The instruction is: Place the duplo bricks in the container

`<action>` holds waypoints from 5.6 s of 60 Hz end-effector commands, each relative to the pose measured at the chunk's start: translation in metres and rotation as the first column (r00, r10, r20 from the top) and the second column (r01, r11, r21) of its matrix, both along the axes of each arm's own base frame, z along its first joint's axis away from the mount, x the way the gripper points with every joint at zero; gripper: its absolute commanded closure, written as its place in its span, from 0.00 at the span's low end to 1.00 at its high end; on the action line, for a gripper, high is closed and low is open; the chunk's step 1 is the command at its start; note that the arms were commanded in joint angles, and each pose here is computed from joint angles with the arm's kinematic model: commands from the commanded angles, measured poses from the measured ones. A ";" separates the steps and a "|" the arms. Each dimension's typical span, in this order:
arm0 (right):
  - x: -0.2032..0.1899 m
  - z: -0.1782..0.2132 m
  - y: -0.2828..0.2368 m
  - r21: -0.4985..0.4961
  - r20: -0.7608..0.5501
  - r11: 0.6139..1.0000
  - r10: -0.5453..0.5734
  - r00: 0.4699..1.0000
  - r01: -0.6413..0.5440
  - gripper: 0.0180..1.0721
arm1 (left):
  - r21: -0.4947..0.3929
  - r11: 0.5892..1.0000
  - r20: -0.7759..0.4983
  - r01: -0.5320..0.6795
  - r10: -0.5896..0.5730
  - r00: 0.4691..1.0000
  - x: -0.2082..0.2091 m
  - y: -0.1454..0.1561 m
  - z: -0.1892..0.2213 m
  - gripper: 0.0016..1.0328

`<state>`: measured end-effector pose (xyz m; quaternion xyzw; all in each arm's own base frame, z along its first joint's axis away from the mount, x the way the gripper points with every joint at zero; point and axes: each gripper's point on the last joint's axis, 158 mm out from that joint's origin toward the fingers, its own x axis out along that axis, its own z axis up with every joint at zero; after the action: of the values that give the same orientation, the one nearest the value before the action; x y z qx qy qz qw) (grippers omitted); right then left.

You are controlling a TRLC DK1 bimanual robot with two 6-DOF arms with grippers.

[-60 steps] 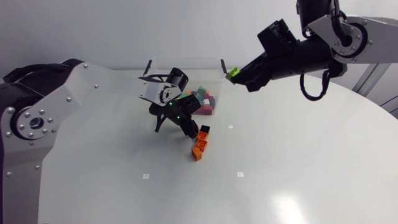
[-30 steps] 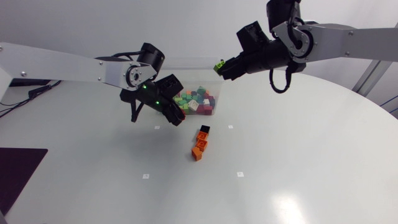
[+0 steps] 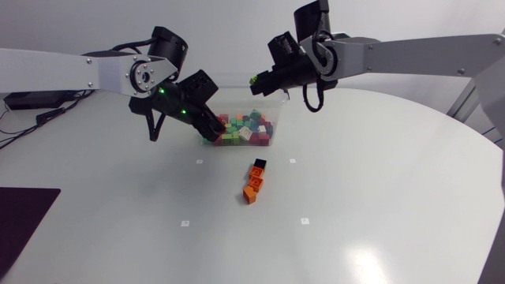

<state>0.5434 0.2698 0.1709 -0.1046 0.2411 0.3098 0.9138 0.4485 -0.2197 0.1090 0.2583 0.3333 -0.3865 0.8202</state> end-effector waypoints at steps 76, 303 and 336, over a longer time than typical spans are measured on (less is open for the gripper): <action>-0.136 -0.112 -0.044 -0.218 -0.241 0.954 0.152 0.959 -0.206 0.08 | -0.314 0.910 0.168 -0.270 0.333 0.928 0.153 0.010 0.069 0.60; -0.077 0.009 -0.072 -0.029 -0.044 0.998 0.048 0.998 -0.049 0.73 | 0.217 0.976 -0.371 0.023 0.061 0.926 -0.131 -0.030 -0.081 0.72; -0.007 -0.019 -0.021 -0.039 -0.038 0.999 -0.002 0.999 0.000 0.73 | 0.091 0.990 -0.181 -0.104 0.119 0.976 -0.062 -0.012 -0.003 0.72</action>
<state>0.5242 0.2387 0.1562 -0.1230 0.2676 0.3122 0.9032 0.3679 -0.2309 0.0772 0.2342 0.4759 -0.3520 0.7712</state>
